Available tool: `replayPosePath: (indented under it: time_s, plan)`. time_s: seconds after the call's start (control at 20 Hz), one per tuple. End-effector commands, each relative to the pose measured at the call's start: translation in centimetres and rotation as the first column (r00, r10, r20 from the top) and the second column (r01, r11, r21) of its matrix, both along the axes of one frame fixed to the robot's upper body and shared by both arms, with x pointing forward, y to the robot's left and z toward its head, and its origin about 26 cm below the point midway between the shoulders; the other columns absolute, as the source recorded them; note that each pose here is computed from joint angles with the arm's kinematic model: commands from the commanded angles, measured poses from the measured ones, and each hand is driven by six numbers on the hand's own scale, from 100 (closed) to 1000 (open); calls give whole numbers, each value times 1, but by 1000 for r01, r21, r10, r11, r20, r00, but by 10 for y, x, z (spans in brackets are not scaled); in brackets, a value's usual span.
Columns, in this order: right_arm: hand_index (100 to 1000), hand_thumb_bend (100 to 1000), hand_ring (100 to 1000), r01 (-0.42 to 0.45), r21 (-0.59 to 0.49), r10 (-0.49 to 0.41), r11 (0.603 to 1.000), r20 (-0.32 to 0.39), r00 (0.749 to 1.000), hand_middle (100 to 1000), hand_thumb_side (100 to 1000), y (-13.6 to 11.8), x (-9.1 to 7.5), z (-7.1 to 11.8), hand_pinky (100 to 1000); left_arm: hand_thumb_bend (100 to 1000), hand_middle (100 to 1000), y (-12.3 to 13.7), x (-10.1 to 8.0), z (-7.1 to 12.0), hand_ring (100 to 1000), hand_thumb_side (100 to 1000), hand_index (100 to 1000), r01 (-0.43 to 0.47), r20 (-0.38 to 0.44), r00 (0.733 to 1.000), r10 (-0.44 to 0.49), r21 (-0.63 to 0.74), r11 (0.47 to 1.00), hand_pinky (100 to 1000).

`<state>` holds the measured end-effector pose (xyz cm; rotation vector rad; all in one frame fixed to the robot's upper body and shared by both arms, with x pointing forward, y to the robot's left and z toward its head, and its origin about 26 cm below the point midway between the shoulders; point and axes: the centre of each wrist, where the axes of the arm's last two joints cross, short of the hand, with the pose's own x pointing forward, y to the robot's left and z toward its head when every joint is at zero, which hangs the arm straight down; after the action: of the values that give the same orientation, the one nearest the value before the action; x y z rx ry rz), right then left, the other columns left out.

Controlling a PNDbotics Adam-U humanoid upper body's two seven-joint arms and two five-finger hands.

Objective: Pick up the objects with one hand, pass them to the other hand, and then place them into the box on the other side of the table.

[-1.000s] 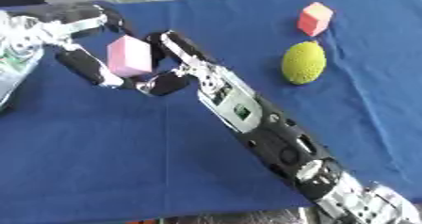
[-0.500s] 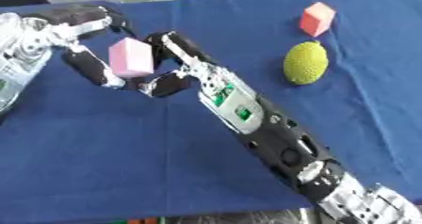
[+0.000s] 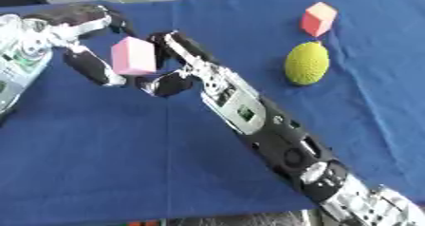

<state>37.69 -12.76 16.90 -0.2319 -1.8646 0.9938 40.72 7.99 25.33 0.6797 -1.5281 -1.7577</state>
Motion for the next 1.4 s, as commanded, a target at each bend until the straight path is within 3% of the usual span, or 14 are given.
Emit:
replayPosePath:
  time_s: [0.05, 0.45, 0.6, 1.15, 1.35, 1.4]
  plan:
    - [530, 140, 562, -32, 7, 32, 999, 30, 999, 489, 100, 6, -3, 10, 766, 483, 743, -2, -3, 12, 785, 262, 774, 6, 31, 1000, -6, -23, 1000, 814]
    - [530, 145, 561, -37, 17, 36, 999, 24, 999, 489, 100, 6, -4, 10, 765, 439, 673, -4, -5, 12, 738, 210, 719, 0, 40, 999, 2, -48, 999, 778]
    - [530, 146, 561, -38, 21, 38, 999, 20, 999, 489, 100, 7, -4, 10, 765, 385, 641, -4, -5, 12, 714, 189, 686, -4, 47, 999, 7, -59, 998, 763]
    - [531, 147, 562, -43, 19, 43, 999, 11, 999, 489, 100, 6, -4, 9, 765, 231, 572, -5, -6, 11, 656, 218, 582, -23, 51, 998, 28, -89, 996, 734]
    - [544, 207, 564, -45, 12, 45, 999, 10, 999, 501, 100, 6, -4, 9, 766, 202, 540, -5, -7, 11, 628, 215, 548, -31, 52, 998, 37, -98, 995, 723]
    - [560, 276, 567, -45, 11, 45, 999, 10, 999, 514, 100, 6, -4, 9, 766, 191, 527, -5, -7, 11, 622, 212, 534, -33, 52, 998, 39, -100, 994, 719]
